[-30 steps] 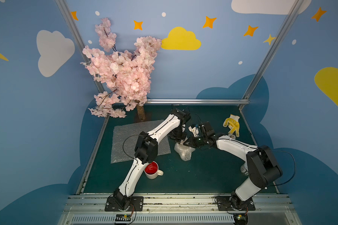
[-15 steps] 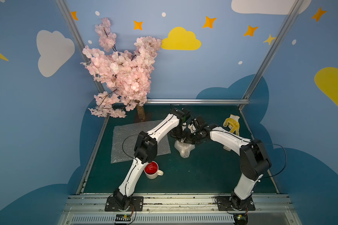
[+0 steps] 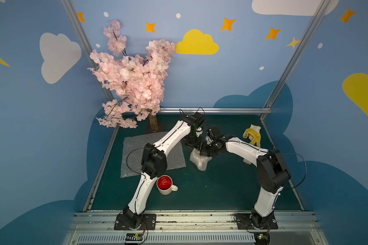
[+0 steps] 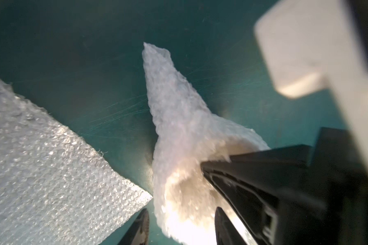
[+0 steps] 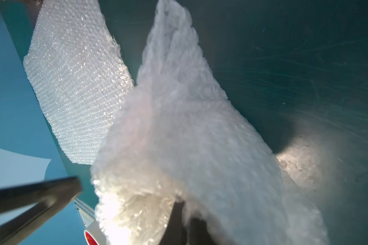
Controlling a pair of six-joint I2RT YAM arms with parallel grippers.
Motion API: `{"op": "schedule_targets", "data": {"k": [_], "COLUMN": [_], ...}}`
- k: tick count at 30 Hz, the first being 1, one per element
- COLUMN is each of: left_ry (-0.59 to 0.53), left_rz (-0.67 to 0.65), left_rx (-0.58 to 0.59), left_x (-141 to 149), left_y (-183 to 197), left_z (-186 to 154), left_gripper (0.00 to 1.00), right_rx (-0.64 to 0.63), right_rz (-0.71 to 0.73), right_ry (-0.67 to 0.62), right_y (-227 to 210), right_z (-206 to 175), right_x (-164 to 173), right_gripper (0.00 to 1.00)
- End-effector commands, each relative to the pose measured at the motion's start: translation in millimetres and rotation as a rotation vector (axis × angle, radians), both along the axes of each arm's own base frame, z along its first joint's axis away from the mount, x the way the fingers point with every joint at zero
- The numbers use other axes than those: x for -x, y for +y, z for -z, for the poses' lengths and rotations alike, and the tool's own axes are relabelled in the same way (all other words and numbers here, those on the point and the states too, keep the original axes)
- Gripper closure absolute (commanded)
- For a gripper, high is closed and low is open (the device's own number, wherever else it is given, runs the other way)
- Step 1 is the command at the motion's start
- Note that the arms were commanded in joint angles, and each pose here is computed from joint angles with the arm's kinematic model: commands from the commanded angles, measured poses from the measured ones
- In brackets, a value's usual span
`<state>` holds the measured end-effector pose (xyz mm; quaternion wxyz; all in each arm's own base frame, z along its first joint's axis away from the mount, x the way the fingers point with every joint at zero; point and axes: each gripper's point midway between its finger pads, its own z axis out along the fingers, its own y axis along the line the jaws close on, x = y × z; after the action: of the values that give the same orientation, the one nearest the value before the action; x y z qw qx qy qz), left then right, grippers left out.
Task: Wrap mugs in bubble wrap
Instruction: Wrap the mug in bubble wrap.
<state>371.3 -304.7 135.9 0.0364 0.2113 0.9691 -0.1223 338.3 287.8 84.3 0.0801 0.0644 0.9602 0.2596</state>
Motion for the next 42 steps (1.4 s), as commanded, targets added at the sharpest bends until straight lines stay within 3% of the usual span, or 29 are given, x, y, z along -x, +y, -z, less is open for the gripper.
{"op": "schedule_targets", "data": {"k": [1, 10, 14, 19, 28, 37, 42], "left_ry": [-0.001, 0.095, 0.135, 0.128, 0.114, 0.190, 0.169], "left_rz": [-0.044, -0.186, -0.262, -0.314, -0.281, -0.262, -0.260], "left_rx": [0.027, 0.069, 0.151, 0.195, 0.237, 0.141, 0.176], "left_x": [3.9, 33.8, 47.3, 51.4, 49.0, 52.1, 54.3], "left_y": [10.3, 23.2, 18.9, 16.0, -0.4, -1.7, -1.4], "left_z": [-21.9, -13.7, -9.1, -7.0, -18.8, 5.1, 3.2], "left_gripper": [0.46, 0.40, 0.34, 0.32, 0.30, 0.34, 0.35], "right_rx": [0.101, 0.038, 0.042, 0.002, -0.025, -0.040, -0.065], "right_rz": [0.057, 0.230, 0.320, 0.413, 0.599, 0.631, 0.627], "right_ry": [0.021, 0.049, 0.039, 0.039, 0.019, 0.026, 0.047], "right_y": [-12.2, -16.7, -21.6, -16.9, -20.5, -25.1, -22.3], "right_z": [27.9, 34.5, 29.1, 23.8, 17.3, 17.8, 21.5], "right_x": [-5.3, -6.4, -7.6, -10.2, -16.6, -16.8, -18.4], "right_gripper": [1.00, 1.00, 1.00, 1.00, 1.00, 1.00, 1.00]}}
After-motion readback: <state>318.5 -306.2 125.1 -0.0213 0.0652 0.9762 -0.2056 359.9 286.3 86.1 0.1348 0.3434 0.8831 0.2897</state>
